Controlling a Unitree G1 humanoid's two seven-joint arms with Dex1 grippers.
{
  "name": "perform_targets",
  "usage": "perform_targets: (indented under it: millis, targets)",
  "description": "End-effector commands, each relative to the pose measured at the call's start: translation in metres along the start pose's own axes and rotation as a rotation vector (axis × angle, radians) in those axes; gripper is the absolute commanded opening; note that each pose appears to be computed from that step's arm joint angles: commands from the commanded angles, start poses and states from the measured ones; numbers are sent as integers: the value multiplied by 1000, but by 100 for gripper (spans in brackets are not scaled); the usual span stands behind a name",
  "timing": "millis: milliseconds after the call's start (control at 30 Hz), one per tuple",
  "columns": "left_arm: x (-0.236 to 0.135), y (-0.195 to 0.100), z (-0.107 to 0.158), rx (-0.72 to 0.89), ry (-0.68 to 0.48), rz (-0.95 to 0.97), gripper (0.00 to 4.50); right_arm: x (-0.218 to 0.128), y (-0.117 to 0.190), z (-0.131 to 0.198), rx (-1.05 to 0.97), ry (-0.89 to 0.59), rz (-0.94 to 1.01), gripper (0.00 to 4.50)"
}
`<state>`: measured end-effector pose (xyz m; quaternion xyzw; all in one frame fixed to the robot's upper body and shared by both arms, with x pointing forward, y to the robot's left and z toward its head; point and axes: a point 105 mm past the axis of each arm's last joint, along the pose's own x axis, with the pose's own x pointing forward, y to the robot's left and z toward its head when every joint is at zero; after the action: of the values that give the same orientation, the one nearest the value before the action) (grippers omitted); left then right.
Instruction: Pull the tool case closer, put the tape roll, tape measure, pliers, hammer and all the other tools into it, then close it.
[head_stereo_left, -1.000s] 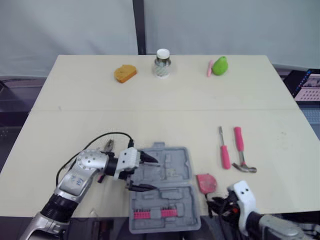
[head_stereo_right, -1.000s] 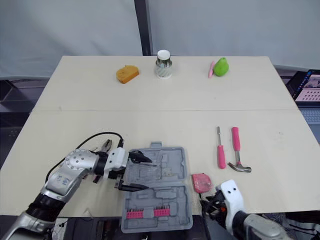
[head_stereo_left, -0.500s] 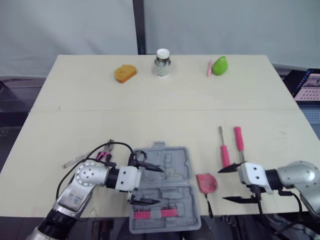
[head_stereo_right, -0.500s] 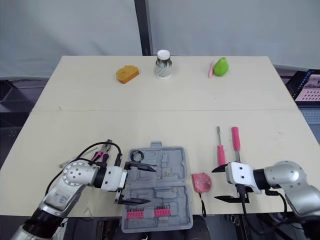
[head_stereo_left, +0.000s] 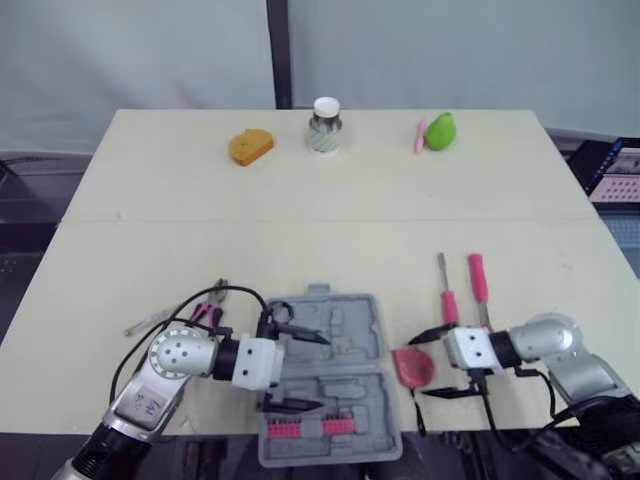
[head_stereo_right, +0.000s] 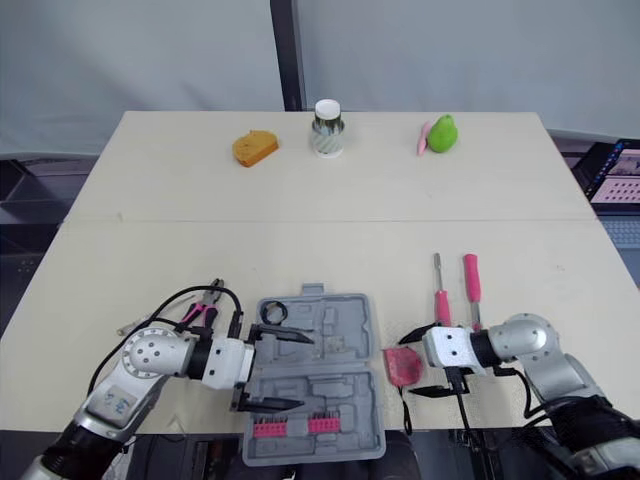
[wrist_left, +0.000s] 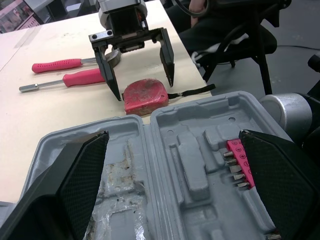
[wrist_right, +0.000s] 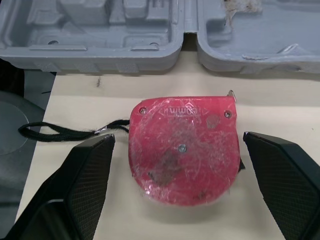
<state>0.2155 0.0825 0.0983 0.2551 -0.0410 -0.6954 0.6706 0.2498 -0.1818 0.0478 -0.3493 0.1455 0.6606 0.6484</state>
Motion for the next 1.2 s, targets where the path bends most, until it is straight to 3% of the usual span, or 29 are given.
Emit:
perform_targets:
  millis: [33,300,467,600,667,800,933,1033,1200]
  targets:
    - [0,4,8,43,-4,8,450,1,-1,-5,-7,22,-5,436]
    - [1,10,9,45,-2,19,450,6,-4,-9,-9,29,-25,436]
    - [2,15,10,35,-3,49,450,6,-5,-5,5,9,-36,293]
    - [4,19,10,-7,-17,111,450,-8,-11,12,53,-27,-66,293]
    - [3,21,7,-31,-4,167,450,-23,-21,36,63,-33,-87,293]
    - [-8,23,-4,-78,34,267,450,-41,-25,81,75,13,-52,293]
    - [-25,25,-16,-119,77,371,450,-36,-33,120,15,122,-61,293]
    - [-34,29,-24,-126,87,439,450,-19,-50,132,7,241,-95,293]
    - [-28,30,-27,-137,44,458,450,5,-72,117,21,412,-145,293]
